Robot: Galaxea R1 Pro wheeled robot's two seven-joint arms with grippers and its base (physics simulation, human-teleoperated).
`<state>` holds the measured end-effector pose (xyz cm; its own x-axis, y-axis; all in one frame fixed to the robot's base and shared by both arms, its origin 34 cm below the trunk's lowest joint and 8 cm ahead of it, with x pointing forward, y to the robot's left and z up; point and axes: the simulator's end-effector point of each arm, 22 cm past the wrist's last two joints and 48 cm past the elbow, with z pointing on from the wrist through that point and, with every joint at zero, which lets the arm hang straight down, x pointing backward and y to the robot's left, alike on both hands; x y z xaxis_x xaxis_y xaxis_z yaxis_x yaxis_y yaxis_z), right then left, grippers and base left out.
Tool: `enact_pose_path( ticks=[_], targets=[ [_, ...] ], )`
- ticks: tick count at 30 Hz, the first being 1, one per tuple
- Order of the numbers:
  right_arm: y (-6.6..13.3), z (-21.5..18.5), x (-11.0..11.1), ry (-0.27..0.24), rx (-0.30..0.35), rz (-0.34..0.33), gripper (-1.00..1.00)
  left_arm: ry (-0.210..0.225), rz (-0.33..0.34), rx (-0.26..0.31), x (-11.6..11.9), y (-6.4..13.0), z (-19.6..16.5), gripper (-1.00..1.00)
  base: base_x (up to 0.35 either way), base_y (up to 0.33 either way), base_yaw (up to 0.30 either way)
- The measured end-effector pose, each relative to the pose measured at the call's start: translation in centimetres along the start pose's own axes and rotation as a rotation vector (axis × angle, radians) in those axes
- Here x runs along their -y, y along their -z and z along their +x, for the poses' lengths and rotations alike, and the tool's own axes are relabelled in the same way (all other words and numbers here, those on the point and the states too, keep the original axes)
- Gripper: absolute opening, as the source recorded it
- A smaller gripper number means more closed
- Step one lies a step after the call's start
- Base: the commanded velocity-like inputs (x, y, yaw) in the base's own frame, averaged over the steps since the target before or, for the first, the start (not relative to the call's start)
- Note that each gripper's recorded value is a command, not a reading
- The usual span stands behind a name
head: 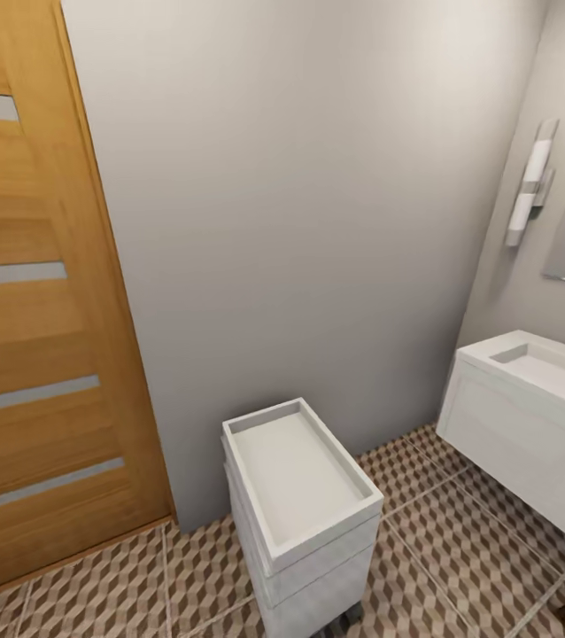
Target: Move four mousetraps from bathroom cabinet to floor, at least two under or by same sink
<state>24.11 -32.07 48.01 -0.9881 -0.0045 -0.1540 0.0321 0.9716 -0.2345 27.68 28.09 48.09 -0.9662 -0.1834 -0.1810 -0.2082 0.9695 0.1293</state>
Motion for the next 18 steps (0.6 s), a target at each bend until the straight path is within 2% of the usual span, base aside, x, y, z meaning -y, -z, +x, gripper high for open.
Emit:
enact_pose_path(
  ticks=[18],
  targets=[
    [0.00,0.03,-0.05,0.000,-0.001,-0.001,1.00,0.000,0.000,0.000,0.00,0.00,0.00,1.00,0.000,0.000,0.300]
  ],
)
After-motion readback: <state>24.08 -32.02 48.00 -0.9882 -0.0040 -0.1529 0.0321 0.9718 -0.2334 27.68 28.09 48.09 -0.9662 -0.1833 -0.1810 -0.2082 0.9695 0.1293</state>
